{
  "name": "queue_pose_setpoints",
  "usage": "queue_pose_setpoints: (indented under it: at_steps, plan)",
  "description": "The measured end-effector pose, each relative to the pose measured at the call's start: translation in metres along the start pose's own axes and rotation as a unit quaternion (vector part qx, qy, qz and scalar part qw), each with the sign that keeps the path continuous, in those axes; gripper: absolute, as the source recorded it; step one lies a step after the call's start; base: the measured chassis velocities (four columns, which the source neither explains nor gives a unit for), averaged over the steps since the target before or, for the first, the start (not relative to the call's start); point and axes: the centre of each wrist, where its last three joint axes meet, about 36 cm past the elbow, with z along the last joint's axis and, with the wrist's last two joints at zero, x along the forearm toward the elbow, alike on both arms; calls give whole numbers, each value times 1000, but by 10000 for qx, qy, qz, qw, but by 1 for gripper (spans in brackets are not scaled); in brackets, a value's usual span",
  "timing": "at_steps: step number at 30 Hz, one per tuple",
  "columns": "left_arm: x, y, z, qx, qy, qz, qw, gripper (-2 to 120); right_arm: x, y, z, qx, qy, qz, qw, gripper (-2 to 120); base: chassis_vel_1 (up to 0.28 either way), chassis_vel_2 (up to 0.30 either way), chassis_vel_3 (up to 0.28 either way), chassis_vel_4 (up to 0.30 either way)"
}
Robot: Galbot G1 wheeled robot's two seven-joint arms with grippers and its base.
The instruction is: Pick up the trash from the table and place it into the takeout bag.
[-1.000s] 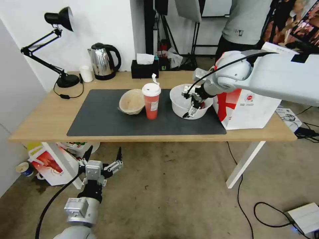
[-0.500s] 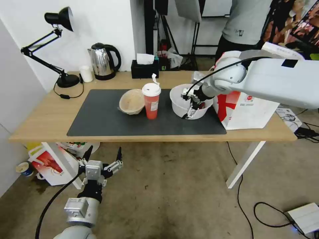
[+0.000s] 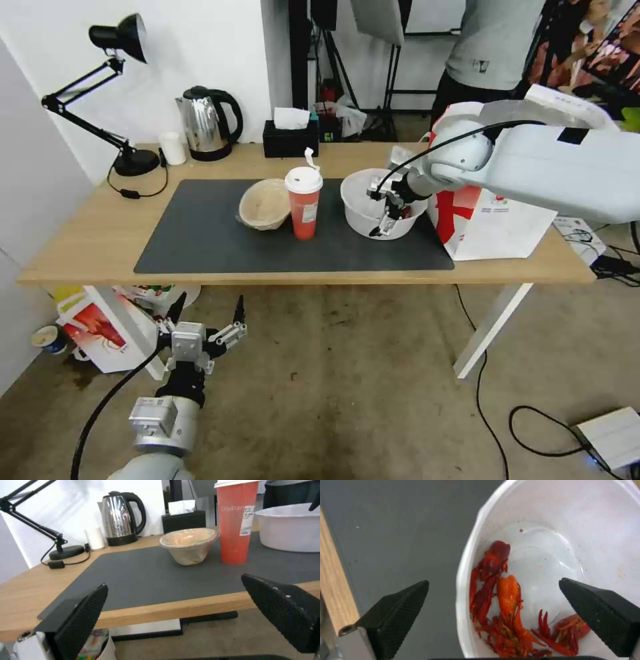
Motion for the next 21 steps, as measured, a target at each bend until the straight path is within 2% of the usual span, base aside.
queue_pose_setpoints:
  at_steps: [9, 10, 15, 16, 19, 20, 21]
  plan:
    - [0, 0, 0, 0, 0, 0, 10000, 100, -3, -1, 0, -37, -15, -4, 10000, 75, 0, 0, 0, 0]
    - [0, 0, 0, 0, 0, 0, 10000, 100, -3, -1, 0, -37, -15, -4, 10000, 75, 0, 0, 0, 0]
    - [0, 0, 0, 0, 0, 0, 10000, 100, -6, 0, -1, -62, -33, -41, 10000, 53, 0, 0, 0, 0]
    - [0, 0, 0, 0, 0, 0, 10000, 100, -6, 0, -1, -62, -33, -41, 10000, 53, 0, 0, 0, 0]
    - [0, 0, 0, 0, 0, 0, 10000, 100, -6, 1, -1, -77, -46, -59, 9999, 41, 0, 0, 0, 0]
    - [0, 0, 0, 0, 0, 0, 10000, 100, -6, 1, -1, -86, -52, -65, 9999, 34, 0, 0, 0, 0]
    - [0, 0, 0, 0, 0, 0, 10000, 100, -6, 1, -1, -86, -52, -65, 9999, 34, 0, 0, 0, 0]
